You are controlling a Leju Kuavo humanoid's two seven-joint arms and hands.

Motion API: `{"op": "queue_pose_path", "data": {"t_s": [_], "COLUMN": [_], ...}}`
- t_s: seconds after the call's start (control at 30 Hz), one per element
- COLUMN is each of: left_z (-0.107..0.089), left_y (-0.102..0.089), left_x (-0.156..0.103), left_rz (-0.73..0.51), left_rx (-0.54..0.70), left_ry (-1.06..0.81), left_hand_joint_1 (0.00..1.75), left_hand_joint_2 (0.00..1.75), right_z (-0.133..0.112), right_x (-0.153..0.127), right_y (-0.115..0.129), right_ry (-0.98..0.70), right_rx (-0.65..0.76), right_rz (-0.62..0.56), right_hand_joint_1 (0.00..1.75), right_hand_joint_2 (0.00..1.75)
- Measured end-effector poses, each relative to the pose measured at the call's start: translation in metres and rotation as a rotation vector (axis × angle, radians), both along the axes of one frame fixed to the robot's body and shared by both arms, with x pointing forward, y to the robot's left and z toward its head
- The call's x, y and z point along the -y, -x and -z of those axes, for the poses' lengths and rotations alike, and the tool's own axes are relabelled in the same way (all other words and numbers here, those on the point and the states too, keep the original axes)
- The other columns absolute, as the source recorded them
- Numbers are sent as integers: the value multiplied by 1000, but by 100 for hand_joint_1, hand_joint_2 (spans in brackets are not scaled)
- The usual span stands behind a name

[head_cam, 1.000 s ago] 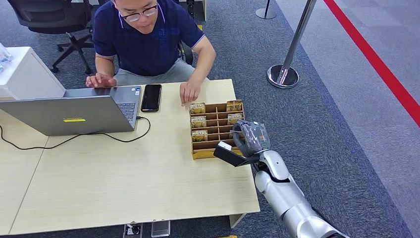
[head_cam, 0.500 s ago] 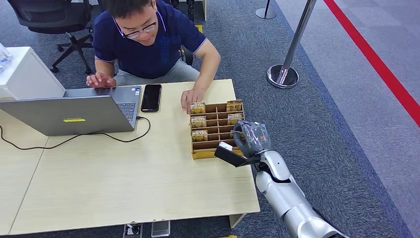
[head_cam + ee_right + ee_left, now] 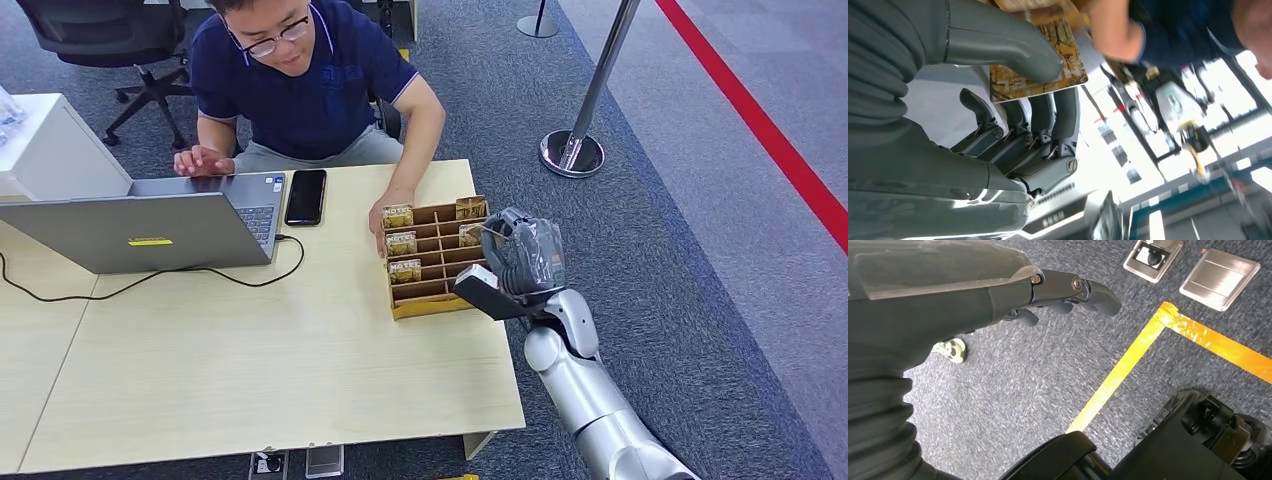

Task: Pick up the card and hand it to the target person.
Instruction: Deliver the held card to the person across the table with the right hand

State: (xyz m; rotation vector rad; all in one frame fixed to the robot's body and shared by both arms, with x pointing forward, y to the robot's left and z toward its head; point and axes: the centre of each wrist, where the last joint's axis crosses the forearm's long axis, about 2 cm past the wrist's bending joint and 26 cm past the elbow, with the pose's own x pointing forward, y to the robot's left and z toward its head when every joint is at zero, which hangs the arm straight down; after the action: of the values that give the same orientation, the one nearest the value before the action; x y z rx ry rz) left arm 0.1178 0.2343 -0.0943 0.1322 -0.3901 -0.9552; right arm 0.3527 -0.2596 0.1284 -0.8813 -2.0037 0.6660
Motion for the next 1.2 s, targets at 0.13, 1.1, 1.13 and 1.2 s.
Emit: {"op": "queue_pose_path", "data": {"t_s": [0.13,1.1,1.13,1.2], "left_z": [-1,-3,-3,-3], "left_y": [-2,-10,-9,-8], "left_x": [1,5,5,5], "left_rz": [10,99,102,104], "left_rx": [5,5,10,14], "left_ry": [-2,29,31,27], "left_hand_joint_1": [0,0,0,0], "left_hand_joint_2": [175,0,0,0], "right_z": [-26,-64,-63,-62], "right_x": [-8,-142,-141,-141], "right_y": [-7,-46,-46,-46], "right_ry": [-67,-47,-46,-46], "right_rx": [138,123,119,115], "right_rz": [-11,-262,-258,-253], "right_hand_joint_1": [148,0,0,0], "right_hand_joint_2": [175,175,175,175]}}
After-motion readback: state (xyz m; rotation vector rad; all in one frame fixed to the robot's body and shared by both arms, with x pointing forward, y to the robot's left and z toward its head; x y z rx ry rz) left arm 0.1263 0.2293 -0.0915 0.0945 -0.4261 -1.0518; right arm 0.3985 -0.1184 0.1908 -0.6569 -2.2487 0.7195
